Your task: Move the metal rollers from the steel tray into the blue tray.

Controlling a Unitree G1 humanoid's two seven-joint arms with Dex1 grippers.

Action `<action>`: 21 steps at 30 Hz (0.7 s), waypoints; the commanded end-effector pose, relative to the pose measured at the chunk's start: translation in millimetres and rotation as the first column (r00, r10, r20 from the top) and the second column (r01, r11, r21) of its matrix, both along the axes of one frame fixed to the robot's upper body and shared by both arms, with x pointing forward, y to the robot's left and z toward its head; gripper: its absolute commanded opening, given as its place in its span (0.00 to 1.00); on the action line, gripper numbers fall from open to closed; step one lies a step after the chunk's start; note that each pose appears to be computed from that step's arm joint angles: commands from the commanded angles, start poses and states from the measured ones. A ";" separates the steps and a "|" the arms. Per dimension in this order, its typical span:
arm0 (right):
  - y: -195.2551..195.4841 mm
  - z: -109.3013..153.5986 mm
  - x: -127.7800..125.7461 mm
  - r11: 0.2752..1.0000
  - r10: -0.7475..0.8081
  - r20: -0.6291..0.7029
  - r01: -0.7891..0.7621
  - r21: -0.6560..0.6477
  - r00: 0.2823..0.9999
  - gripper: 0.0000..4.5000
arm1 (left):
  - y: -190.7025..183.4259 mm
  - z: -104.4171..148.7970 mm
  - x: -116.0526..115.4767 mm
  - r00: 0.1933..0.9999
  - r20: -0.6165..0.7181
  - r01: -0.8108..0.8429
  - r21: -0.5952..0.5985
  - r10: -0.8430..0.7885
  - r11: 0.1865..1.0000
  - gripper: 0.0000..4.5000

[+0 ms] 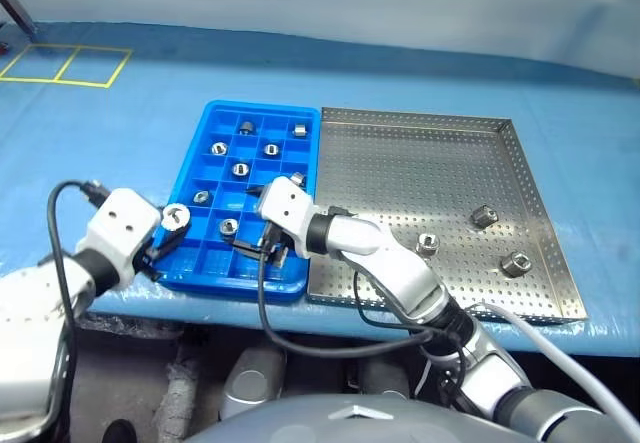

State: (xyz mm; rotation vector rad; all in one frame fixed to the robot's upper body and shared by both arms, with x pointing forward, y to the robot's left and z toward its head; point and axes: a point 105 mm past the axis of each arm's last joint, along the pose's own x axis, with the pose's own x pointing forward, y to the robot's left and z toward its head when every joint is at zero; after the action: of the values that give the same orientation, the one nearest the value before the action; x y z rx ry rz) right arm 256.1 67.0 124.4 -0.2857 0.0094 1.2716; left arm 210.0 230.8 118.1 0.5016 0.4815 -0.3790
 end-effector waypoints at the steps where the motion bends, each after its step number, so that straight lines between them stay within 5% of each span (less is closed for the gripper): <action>1: 10.0 9.1 -9.1 0.997 0.066 0.024 -0.067 0.035 0.998 1.00 | 6.4 6.1 -5.2 0.998 0.040 -0.051 0.054 0.049 0.997 0.38; 21: 1.3 5.2 -11.5 0.998 0.049 0.019 -0.049 0.028 0.999 1.00 | -3.9 -0.2 24.5 0.998 0.057 -0.017 0.022 0.016 1.000 0.38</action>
State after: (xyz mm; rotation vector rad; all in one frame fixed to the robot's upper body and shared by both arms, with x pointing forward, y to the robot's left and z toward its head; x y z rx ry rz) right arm 246.5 69.0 114.0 -0.2862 0.0378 1.3254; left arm 232.7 229.5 113.4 0.5115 0.4550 -0.3254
